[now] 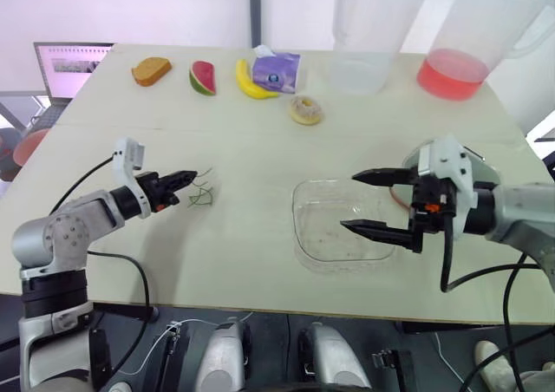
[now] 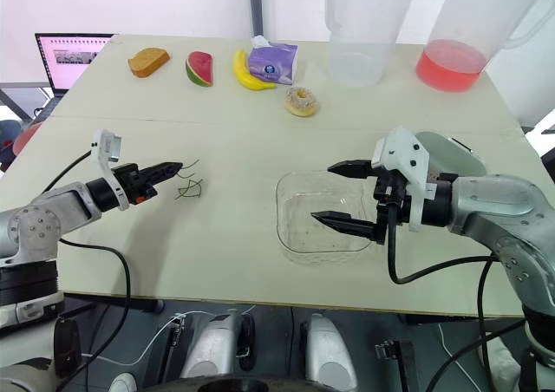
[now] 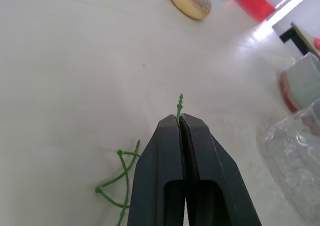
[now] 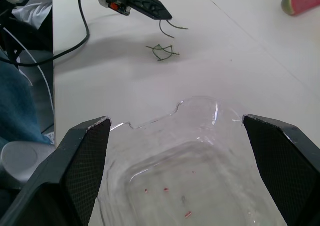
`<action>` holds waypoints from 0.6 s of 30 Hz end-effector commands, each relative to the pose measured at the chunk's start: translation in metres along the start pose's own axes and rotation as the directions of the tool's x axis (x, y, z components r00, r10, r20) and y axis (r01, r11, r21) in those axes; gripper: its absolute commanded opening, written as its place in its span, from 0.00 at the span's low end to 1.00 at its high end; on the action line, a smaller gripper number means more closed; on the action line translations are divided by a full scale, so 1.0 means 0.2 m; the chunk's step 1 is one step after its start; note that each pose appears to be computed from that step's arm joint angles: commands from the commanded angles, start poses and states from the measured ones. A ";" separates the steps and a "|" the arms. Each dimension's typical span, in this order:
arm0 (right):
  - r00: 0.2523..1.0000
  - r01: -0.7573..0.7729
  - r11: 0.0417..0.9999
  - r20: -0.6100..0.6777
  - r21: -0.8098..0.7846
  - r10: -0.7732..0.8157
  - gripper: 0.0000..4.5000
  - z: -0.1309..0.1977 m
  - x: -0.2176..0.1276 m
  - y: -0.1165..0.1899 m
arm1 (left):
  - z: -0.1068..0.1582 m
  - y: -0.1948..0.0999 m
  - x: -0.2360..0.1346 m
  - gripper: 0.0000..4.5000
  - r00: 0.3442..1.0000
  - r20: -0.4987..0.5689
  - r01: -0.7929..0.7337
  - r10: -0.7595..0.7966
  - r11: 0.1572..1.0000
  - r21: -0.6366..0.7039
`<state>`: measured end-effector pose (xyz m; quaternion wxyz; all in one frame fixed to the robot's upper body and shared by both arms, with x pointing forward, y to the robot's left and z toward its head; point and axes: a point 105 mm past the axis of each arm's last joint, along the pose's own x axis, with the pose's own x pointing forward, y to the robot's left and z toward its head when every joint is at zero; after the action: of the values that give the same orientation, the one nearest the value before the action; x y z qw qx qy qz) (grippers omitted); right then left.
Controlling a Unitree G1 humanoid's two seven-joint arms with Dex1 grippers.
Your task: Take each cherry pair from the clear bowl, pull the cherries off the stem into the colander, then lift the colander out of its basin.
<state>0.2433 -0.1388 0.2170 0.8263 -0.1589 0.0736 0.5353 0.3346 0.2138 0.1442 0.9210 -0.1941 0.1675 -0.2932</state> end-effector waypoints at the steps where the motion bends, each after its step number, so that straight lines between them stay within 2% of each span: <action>1: 1.000 0.010 0.999 0.009 -0.034 -0.010 0.99 0.04 -0.01 0.00 | -0.04 0.02 0.01 0.00 1.000 0.006 -0.012 0.012 1.000 -0.029; 5: 1.000 0.015 0.999 0.004 -0.029 -0.015 0.99 0.04 -0.01 0.00 | -0.09 0.05 0.02 0.00 0.999 -0.013 -0.034 0.034 0.999 -0.042; 11: 1.000 0.012 1.000 0.001 -0.022 -0.012 0.99 0.04 -0.01 0.01 | -0.10 0.12 0.03 0.00 0.994 -0.020 -0.112 0.111 0.994 -0.014; 14: 1.000 0.014 1.000 0.000 -0.022 -0.014 1.00 0.04 -0.01 0.01 | -0.10 0.13 0.03 0.21 0.992 -0.026 -0.122 0.123 0.992 0.030; 18: 1.000 0.011 1.000 0.002 -0.018 -0.011 1.00 0.04 -0.01 0.01 | -0.08 0.12 0.04 0.67 0.993 -0.010 -0.117 0.117 0.992 0.045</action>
<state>0.2442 -0.1385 0.2139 0.8299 -0.1528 0.0862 0.5296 0.3426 0.2211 0.1073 0.9344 -0.1709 0.1975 -0.2423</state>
